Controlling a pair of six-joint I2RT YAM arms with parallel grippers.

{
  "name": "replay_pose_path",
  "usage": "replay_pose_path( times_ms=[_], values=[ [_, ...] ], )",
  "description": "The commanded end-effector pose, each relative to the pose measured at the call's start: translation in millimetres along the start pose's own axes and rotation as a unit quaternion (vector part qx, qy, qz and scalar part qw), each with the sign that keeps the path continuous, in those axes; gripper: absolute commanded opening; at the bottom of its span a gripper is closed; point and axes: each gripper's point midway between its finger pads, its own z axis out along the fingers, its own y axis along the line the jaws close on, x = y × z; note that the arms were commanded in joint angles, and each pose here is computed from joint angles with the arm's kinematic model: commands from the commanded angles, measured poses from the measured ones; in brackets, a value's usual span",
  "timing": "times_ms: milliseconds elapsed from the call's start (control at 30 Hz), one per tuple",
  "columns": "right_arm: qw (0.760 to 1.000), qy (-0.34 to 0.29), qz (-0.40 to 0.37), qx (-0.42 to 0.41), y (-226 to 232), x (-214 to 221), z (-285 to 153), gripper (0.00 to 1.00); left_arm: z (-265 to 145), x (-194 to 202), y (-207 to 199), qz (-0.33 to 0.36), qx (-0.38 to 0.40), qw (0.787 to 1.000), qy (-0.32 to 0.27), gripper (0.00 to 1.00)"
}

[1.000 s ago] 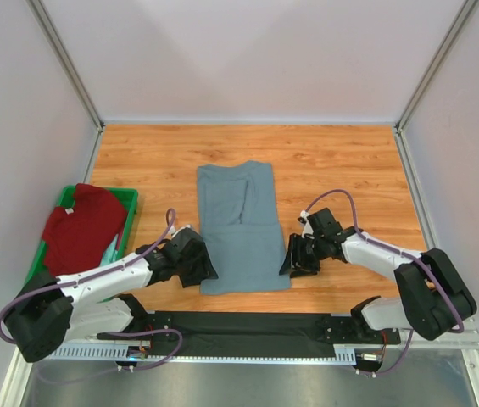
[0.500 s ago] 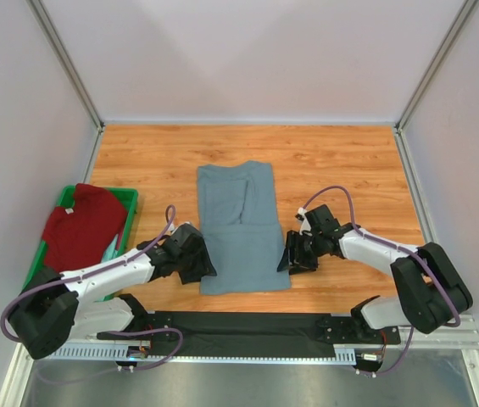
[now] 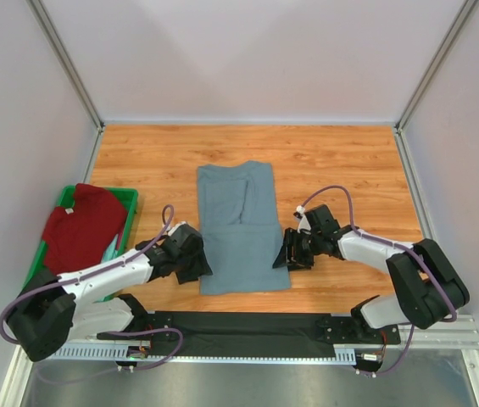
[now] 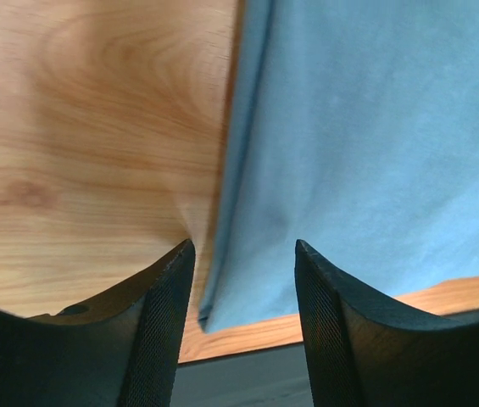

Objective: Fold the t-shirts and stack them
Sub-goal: Fold the tshirt

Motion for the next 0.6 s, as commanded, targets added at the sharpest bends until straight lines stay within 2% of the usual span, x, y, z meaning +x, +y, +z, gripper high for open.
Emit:
replay_pose_path(
  times_ms=[0,167,400,567],
  values=[
    [0.995,0.000,0.007,0.096,-55.6,16.4,11.9,0.49,-4.4,2.4,62.4,0.015,-0.124,0.992,-0.016,0.59],
    [0.996,0.008,0.014,0.088,-53.8,18.6,14.2,0.48,-5.5,-1.0,59.0,0.002,-0.105,0.994,-0.033,0.59],
    [0.997,0.010,0.017,0.078,-50.8,19.2,16.0,0.47,18.8,8.1,36.2,0.025,-0.047,0.999,-0.001,0.57],
    [0.998,0.012,0.022,0.066,-48.0,19.9,19.1,0.46,23.5,11.7,38.5,0.031,-0.056,0.998,0.013,0.57]
  ],
)
